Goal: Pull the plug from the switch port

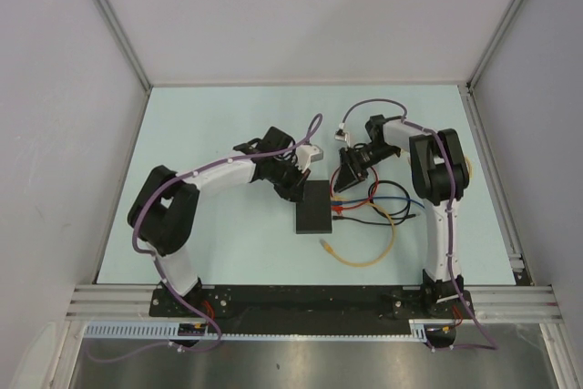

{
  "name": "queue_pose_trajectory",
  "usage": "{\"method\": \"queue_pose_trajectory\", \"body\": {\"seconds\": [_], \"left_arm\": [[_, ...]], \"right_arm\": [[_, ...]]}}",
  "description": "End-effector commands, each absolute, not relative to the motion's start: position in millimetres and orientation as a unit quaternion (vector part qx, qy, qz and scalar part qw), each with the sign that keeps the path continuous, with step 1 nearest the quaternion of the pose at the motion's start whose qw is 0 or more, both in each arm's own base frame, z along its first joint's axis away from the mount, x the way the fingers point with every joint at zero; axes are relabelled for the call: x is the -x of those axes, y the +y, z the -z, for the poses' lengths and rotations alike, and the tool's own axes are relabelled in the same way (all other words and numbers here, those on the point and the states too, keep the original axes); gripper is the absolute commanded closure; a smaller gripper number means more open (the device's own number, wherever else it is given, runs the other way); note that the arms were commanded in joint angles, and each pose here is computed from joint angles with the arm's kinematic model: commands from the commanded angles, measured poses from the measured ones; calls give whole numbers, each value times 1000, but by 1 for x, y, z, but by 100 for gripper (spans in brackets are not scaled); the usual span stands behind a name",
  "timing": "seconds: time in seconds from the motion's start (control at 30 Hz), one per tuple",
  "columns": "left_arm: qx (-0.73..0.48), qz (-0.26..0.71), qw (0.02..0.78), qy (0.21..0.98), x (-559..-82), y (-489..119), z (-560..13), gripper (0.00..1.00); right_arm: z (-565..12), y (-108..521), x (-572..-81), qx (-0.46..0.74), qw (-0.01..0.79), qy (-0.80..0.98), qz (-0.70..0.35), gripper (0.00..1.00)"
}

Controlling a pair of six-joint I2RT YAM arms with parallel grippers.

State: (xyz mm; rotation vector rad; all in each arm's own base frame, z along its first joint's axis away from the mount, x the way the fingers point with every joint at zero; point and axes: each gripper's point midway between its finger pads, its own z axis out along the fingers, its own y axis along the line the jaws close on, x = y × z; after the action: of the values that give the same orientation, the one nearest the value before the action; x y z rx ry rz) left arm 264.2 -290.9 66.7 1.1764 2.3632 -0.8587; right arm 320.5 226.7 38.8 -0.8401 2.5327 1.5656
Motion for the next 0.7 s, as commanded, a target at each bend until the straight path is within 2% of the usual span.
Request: {"method": "queue_pose_trajectory", "body": {"seconds": [0.0, 0.4, 0.67], "left_arm": [[-430, 301, 191, 829, -269, -294, -65, 95], [-428, 292, 187, 835, -277, -296, -55, 93], [-426, 288, 189, 836, -279, -295, -54, 92]], "right_arm": [[-35, 232, -317, 284, 9, 811, -511, 57], [-22, 234, -305, 285, -29, 807, -517, 57], [-10, 237, -306, 274, -42, 820, -501, 62]]}}
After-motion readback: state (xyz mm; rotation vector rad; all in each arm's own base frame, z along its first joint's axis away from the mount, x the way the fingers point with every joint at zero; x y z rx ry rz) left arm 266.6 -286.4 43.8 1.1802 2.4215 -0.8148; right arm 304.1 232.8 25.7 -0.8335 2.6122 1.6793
